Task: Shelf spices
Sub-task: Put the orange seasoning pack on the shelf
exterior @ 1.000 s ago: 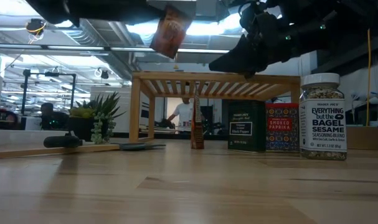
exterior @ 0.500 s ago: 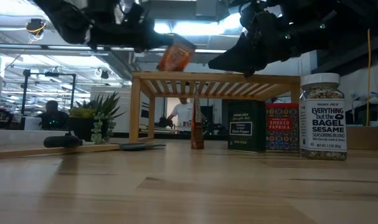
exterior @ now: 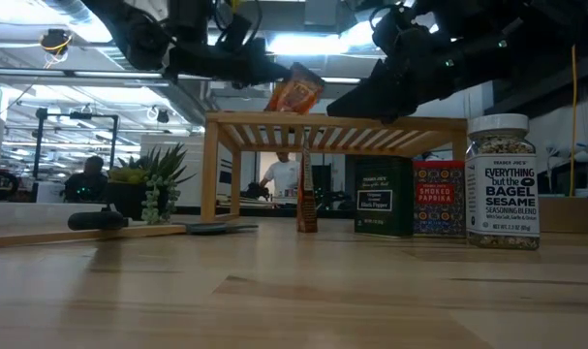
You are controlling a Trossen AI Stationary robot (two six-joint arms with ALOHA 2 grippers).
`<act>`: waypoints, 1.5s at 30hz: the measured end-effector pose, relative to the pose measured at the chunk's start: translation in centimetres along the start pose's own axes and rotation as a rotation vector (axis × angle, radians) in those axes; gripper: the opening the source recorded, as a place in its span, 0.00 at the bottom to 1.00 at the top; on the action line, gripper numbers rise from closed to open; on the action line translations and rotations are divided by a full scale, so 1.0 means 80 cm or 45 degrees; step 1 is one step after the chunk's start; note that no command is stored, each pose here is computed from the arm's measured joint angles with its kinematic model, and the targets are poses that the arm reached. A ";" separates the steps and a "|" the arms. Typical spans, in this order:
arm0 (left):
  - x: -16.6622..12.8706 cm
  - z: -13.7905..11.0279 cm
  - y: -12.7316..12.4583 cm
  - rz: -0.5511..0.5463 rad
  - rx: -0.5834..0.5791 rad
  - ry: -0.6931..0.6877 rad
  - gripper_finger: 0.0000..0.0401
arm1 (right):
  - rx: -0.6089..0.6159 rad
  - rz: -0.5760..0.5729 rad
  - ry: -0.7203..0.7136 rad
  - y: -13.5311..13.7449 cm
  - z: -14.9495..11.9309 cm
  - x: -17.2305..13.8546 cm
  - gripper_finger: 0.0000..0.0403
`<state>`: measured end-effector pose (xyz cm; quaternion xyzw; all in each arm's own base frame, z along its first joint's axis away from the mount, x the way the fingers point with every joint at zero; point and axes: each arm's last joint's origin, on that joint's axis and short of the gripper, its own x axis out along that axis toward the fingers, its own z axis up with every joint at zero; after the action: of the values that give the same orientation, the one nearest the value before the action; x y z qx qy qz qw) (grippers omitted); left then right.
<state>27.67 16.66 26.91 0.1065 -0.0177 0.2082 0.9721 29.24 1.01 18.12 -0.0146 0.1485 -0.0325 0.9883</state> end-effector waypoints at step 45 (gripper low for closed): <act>-0.034 0.010 -0.003 0.004 -0.004 0.307 0.00 | -0.001 0.001 0.016 0.000 -0.002 0.000 0.02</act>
<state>25.31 15.16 27.44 0.0791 0.0989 0.2212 0.9670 29.20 1.03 18.00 -0.0148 0.1547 -0.0320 0.9873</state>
